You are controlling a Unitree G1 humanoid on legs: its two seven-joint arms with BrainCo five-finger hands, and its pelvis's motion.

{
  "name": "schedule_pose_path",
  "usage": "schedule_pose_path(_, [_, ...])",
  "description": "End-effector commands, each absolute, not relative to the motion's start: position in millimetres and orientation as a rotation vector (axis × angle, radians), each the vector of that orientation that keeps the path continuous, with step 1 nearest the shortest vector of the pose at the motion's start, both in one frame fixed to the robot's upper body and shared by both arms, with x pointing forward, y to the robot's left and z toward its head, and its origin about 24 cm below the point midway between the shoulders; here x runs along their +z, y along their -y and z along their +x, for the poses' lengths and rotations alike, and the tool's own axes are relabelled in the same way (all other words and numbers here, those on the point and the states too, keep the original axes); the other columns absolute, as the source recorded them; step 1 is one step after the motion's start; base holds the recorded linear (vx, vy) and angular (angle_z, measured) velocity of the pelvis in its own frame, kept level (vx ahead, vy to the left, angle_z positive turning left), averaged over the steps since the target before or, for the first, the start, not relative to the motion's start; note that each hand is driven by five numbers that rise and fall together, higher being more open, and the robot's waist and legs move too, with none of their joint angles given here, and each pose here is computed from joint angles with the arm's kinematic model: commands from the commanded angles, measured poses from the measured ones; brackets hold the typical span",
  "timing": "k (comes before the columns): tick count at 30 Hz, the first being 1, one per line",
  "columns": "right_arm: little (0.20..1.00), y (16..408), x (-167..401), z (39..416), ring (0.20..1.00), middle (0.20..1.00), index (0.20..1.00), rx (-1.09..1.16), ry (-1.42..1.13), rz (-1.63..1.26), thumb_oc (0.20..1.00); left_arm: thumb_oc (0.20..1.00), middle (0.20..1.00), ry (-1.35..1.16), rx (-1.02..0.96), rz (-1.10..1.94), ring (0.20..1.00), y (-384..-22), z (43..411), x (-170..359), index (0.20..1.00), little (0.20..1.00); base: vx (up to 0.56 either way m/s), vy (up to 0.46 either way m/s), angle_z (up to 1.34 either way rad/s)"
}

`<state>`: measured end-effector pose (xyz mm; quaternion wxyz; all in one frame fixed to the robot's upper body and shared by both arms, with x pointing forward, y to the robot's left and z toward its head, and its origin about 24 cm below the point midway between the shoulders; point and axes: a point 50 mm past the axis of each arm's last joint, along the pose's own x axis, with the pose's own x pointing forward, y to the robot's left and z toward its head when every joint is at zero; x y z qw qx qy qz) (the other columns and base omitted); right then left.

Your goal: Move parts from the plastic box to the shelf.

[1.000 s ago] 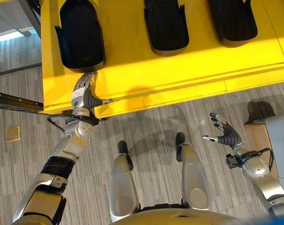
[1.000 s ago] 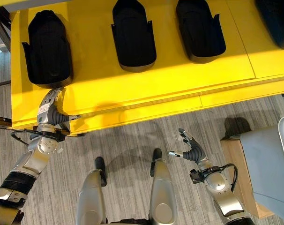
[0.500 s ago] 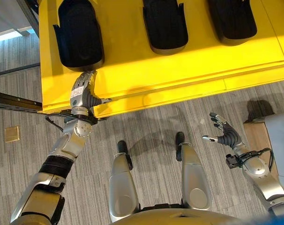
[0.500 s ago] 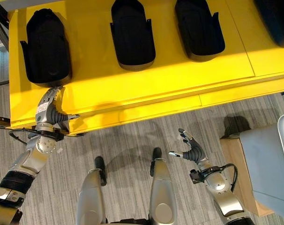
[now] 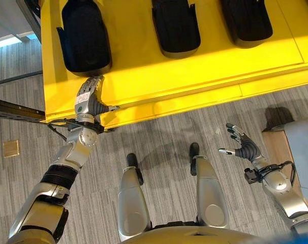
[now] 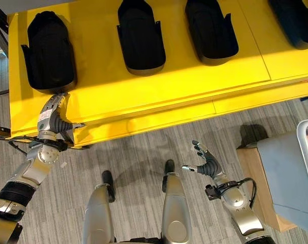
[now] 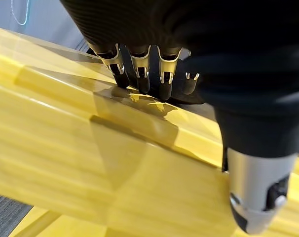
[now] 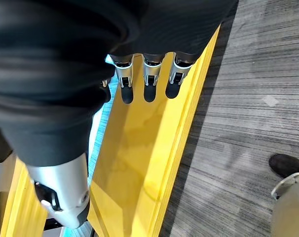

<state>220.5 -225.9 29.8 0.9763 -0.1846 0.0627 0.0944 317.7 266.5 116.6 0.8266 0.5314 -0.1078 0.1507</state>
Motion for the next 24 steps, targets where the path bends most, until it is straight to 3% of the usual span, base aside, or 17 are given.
schedule_pose_path(1, [1.0, 225, 36, 215, 1.0, 1.0, 1.0, 0.203, -0.086, -0.354, 1.0, 1.0, 1.0, 0.174, 0.507, 1.112, 1.0, -306, 333, 154, 1.0, 1.0, -0.09, -0.005, -0.01])
schedule_pose_path(13, [1.0, 225, 36, 216, 1.0, 1.0, 1.0, 0.196, -0.084, -0.35, 1.0, 1.0, 1.0, 0.133, 0.365, 1.03, 1.0, -281, 322, 115, 1.0, 1.0, -0.01, 0.0, 0.0])
schedule_pose_path(22, [1.0, 223, 39, 222, 1.0, 1.0, 1.0, 0.181, -0.07, -0.332, 1.0, 1.0, 1.0, 0.055, 0.141, 0.609, 1.0, -242, 292, 64, 1.0, 1.0, 0.0, -0.004, 0.03])
schedule_pose_path(24, [1.0, 222, 40, 222, 1.0, 1.0, 1.0, 0.187, -0.059, -0.321, 1.0, 1.0, 1.0, 0.001, 0.057, 0.229, 1.0, -226, 271, 42, 1.0, 1.0, 0.0, -0.02, 0.06])
